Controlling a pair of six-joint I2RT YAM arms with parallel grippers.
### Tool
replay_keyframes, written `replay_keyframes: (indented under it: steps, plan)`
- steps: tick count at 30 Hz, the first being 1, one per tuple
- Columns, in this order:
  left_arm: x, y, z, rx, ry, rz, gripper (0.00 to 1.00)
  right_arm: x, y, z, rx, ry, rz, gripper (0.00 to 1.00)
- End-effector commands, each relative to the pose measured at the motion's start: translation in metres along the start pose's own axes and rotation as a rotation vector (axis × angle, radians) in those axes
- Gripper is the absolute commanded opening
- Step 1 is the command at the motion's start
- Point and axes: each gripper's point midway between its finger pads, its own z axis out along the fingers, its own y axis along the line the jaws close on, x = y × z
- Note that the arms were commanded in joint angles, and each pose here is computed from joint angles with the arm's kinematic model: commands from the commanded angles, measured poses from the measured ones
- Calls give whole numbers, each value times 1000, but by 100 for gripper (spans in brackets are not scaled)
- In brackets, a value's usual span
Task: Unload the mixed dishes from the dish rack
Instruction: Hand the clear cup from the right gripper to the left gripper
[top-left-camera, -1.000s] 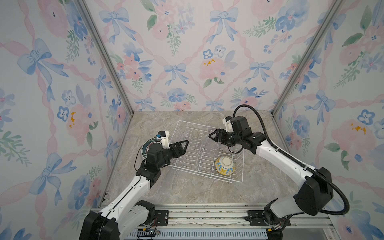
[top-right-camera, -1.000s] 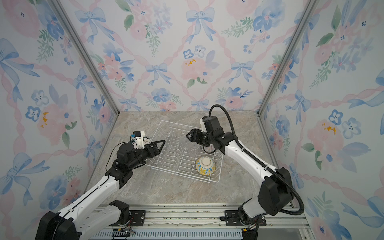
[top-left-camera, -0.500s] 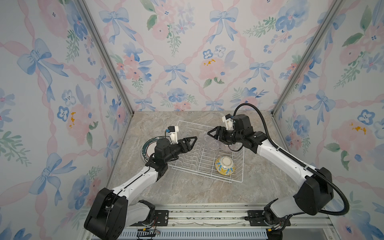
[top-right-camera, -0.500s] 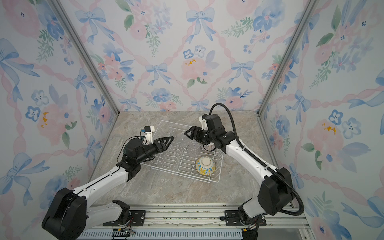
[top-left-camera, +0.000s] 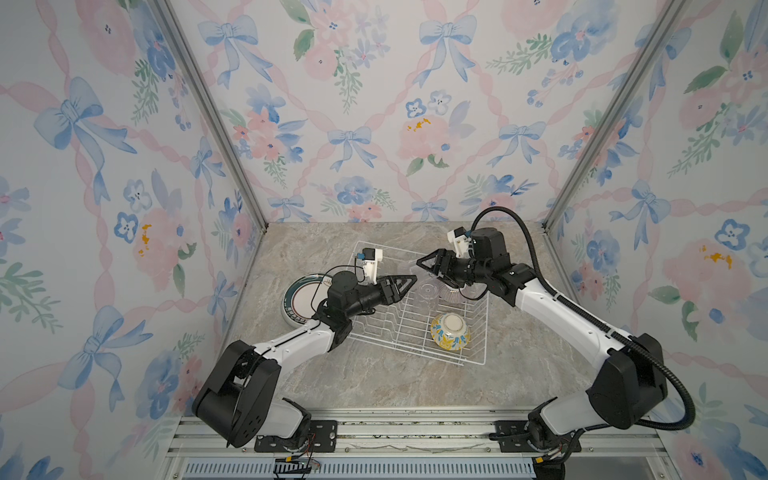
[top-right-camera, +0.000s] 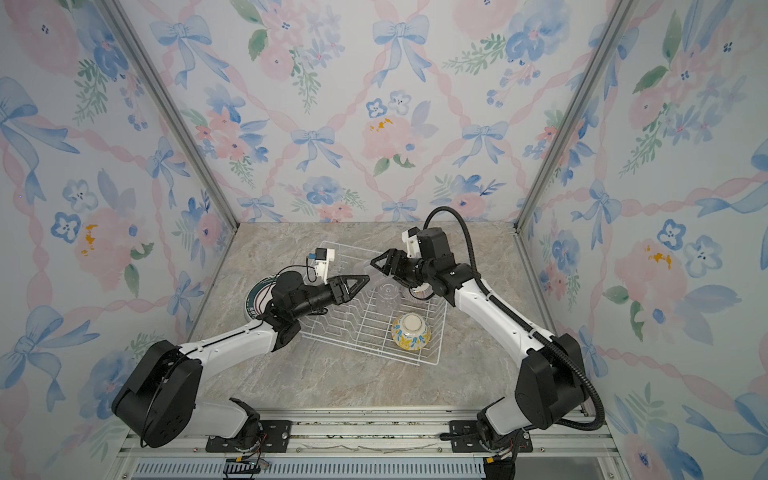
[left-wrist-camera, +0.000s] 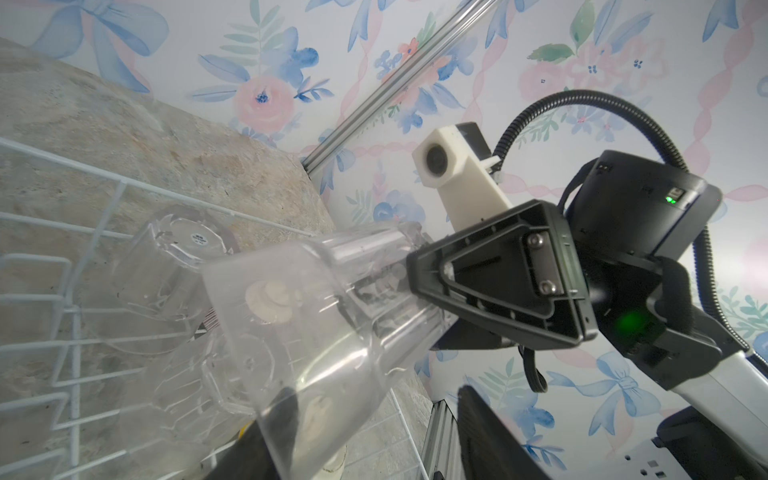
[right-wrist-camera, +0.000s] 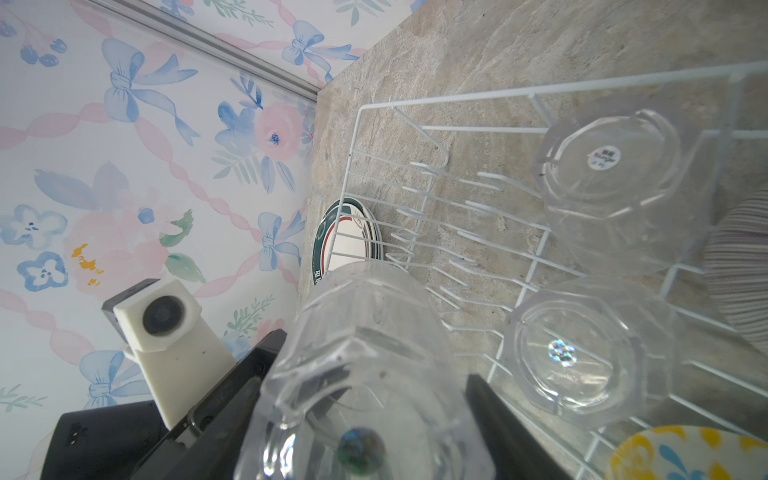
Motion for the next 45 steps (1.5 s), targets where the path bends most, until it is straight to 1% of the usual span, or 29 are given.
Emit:
replay_keyframes:
  steps: [1, 6, 7, 8, 14, 17, 20, 22, 23, 25, 27, 30, 33, 37, 38, 39, 45]
  plan:
    - [-10, -27, 7, 101, -18, 56, 59, -5, 6, 2, -51, -3, 8, 51]
    - [-7, -35, 13, 137, -9, 77, 53, -4, 7, 7, -83, 20, 33, 52]
    - [-15, -45, 16, 161, -23, 93, 52, -4, 6, 9, -92, 24, 43, 52]
    - [-17, -48, 17, 170, -24, 99, 51, -3, 6, 10, -102, 29, 57, 52]
    - [-20, -48, 20, 164, -39, 97, 42, 1, 3, 17, -131, 46, 95, 52]
    - [-21, -44, 21, 144, -53, 81, 32, 2, 1, 18, -130, 49, 102, 51]
    - [-22, -38, 22, 127, -61, 63, 16, 3, 0, 18, -128, 51, 103, 52]
    - [-22, -34, 23, 113, -67, 46, 3, 3, 0, 18, -127, 51, 105, 52]
    - [-22, -31, 23, 103, -72, 39, 0, 3, -1, 18, -126, 49, 106, 52]
    - [-20, -27, 23, 93, -71, 36, 0, 4, -2, 17, -122, 52, 110, 55]
    - [-18, -24, 23, 83, -71, 31, 0, 2, -6, 16, -115, 47, 118, 64]
    - [-17, -19, 21, 61, -73, 28, 0, -1, -11, 12, -108, 35, 123, 74]
    - [-16, -13, 20, 15, -67, 37, 0, -4, -13, 6, -106, 20, 118, 86]
    - [-19, -7, 18, -48, -70, 55, 0, -10, -17, -4, -95, 0, 106, 99]
    - [-21, -6, 17, -62, -71, 63, 0, -10, -18, -6, -91, -4, 103, 99]
    - [-21, -6, 16, -75, -70, 66, 0, -11, -20, -9, -82, -8, 100, 97]
    - [-21, -1, 7, -125, -78, 69, 0, -13, -31, -22, -48, -17, 92, 97]
